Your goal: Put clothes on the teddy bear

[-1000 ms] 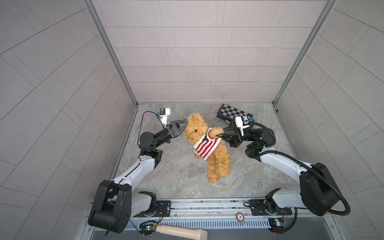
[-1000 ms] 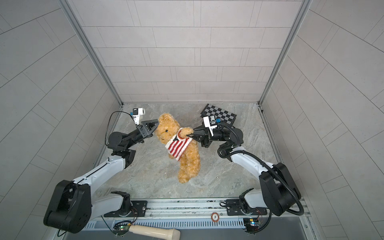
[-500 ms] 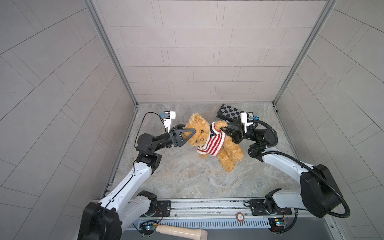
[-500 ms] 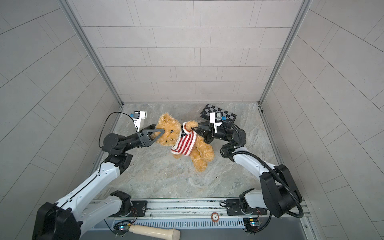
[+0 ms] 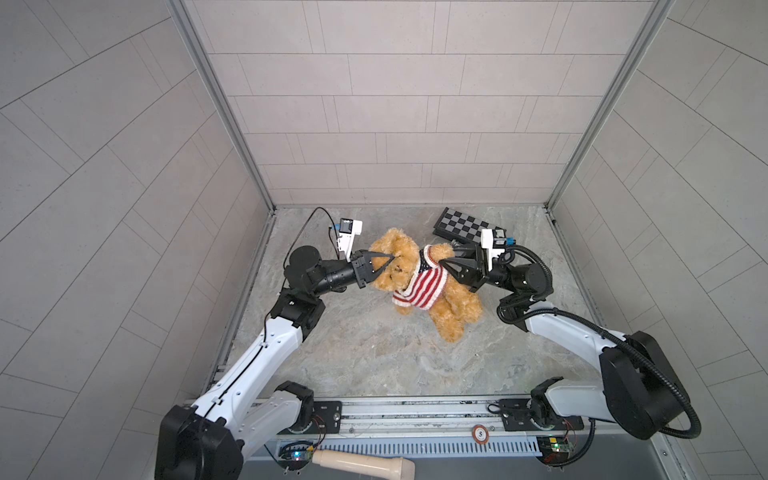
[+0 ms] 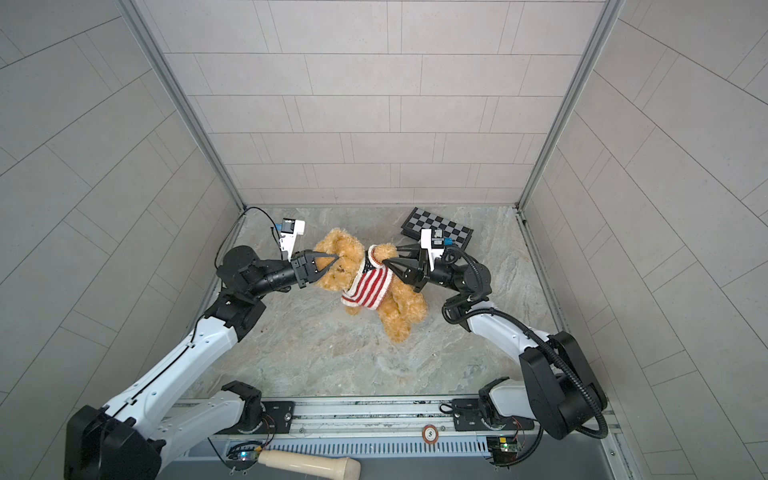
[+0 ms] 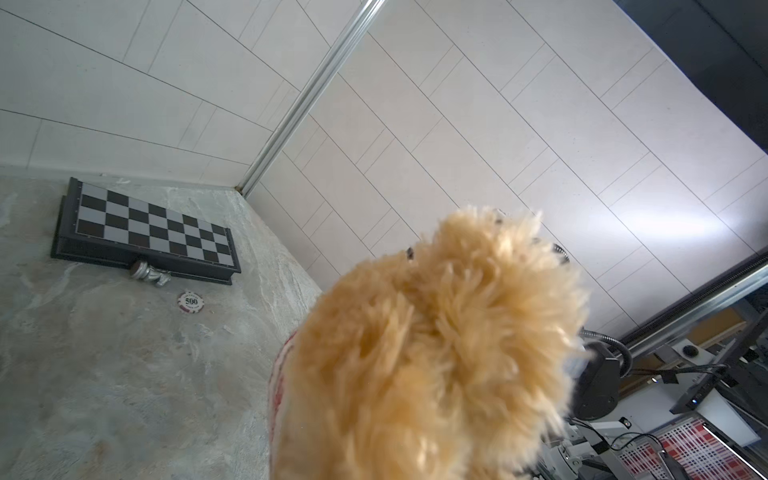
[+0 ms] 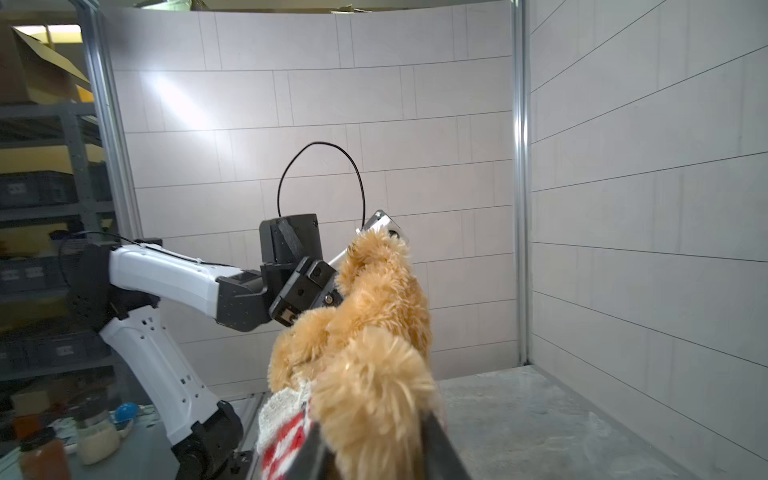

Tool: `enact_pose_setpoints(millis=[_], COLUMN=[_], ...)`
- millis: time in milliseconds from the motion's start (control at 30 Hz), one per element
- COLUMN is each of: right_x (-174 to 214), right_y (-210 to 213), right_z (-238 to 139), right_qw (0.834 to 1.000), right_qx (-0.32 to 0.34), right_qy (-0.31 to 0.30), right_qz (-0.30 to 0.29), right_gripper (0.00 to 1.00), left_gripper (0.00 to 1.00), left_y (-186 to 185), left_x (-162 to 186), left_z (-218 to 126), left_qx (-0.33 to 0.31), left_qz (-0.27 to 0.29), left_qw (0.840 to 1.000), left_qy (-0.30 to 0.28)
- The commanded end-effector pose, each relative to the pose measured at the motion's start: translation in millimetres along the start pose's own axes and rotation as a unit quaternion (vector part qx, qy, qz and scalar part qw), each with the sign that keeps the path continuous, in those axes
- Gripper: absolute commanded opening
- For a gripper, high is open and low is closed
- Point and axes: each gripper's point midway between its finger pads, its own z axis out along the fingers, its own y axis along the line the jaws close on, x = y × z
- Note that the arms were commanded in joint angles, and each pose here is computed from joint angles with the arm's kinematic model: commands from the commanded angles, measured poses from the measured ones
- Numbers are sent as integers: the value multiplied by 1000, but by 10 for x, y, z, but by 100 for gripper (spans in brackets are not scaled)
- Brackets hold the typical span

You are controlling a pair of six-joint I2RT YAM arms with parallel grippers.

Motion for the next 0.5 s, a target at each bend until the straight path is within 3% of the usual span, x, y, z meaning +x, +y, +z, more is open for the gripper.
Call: enact_pose_setpoints(millis=[0, 100, 233, 367, 467], right_x=[11, 226, 569, 619, 692], right_y=[-10, -35, 122, 138, 168], right_z=[-133, -233, -201, -200, -178], right_qw=[997, 987, 962, 956, 940], right_qx=[50, 101, 104, 107, 104], right_qy=[3, 64, 174, 175, 200], right_qz=[-53, -104, -184, -211, -257], right_gripper=[59, 63, 59, 55, 47], left_gripper=[0, 0, 0, 0, 0], left_y=[-93, -100, -205, -224, -281], left_x=[-177, -135, -124, -105, -82], left_z=[-110, -136, -124, -112, -125], left_qx=[-9, -24, -3, -3, 3], left_qz=[29, 36, 39, 36, 34], left_qw=[1000, 998, 998, 996, 995], left_qy=[2, 34, 55, 81, 95])
